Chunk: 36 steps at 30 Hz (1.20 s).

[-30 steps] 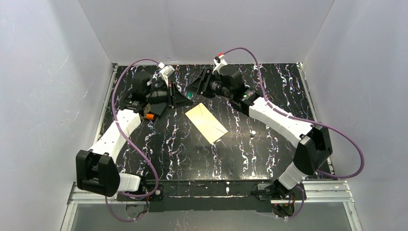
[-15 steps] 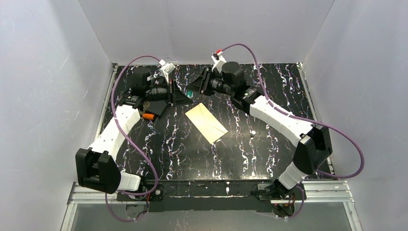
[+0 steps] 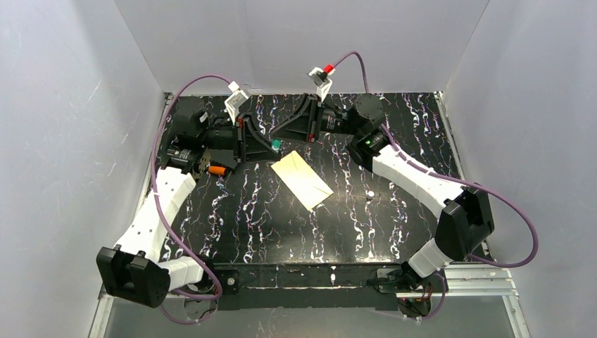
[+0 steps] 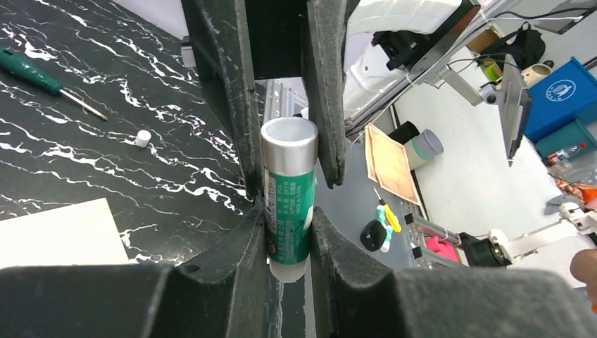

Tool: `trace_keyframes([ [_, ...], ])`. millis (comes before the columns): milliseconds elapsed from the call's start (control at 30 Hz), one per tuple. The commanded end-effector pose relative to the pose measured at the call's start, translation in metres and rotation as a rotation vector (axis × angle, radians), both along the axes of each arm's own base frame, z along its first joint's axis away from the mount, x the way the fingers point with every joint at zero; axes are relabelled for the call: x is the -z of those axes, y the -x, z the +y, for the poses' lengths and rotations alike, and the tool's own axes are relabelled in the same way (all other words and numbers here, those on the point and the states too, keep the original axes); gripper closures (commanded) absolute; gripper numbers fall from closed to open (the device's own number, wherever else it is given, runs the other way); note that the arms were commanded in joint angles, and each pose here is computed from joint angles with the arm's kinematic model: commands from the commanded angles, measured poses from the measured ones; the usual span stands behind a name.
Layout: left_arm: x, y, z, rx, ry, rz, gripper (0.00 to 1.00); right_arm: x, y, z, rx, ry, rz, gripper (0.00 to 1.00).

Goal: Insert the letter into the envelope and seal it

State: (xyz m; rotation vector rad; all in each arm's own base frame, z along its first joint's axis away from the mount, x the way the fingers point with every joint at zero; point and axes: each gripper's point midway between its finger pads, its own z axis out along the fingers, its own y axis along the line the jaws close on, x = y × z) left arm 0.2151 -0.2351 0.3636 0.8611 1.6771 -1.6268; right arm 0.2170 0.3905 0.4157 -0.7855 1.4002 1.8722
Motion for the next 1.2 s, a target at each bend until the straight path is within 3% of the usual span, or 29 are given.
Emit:
trace_keyframes([
  [0,-0.003,-0.016,-0.001,-0.077,-0.004,-0.050,1.00,-0.009,0.008,0.006,0.004,0.066,-0.029,0.53],
  [33,0.000,-0.027,-0.001,-0.140,-0.015,-0.059,1.00,0.003,-0.016,0.010,0.149,0.139,0.027,0.35],
  [100,0.009,-0.055,0.004,-0.302,-0.051,-0.082,1.00,0.026,-0.063,0.003,0.451,0.269,0.149,0.23],
  [167,0.021,-0.087,0.015,-0.490,-0.104,-0.111,1.00,0.036,-0.085,-0.007,0.607,0.288,0.240,0.21],
  [267,0.034,-0.109,0.027,-0.596,-0.173,-0.160,1.00,0.062,-0.096,-0.009,0.711,0.367,0.333,0.23],
  [500,0.054,-0.106,0.032,-0.575,-0.270,-0.185,1.00,0.050,-0.104,0.005,0.779,0.299,0.333,0.45],
  [700,0.059,-0.103,0.031,-0.554,-0.278,-0.172,1.00,0.039,-0.101,0.024,0.695,0.250,0.301,0.31],
  [800,0.059,-0.101,0.029,-0.541,-0.273,-0.170,1.00,0.040,-0.104,0.027,0.699,0.263,0.301,0.30],
  [1000,0.057,-0.098,0.028,-0.532,-0.264,-0.170,1.00,0.046,-0.108,0.032,0.698,0.307,0.295,0.63],
  [1067,0.058,-0.099,0.029,-0.532,-0.269,-0.168,1.00,0.045,-0.108,0.030,0.706,0.305,0.292,0.69],
  [1133,0.060,-0.098,0.029,-0.527,-0.280,-0.168,1.00,0.043,-0.109,0.028,0.714,0.306,0.274,0.62],
  [1167,0.061,-0.097,0.030,-0.526,-0.285,-0.168,1.00,0.041,-0.109,0.027,0.717,0.308,0.262,0.52],
])
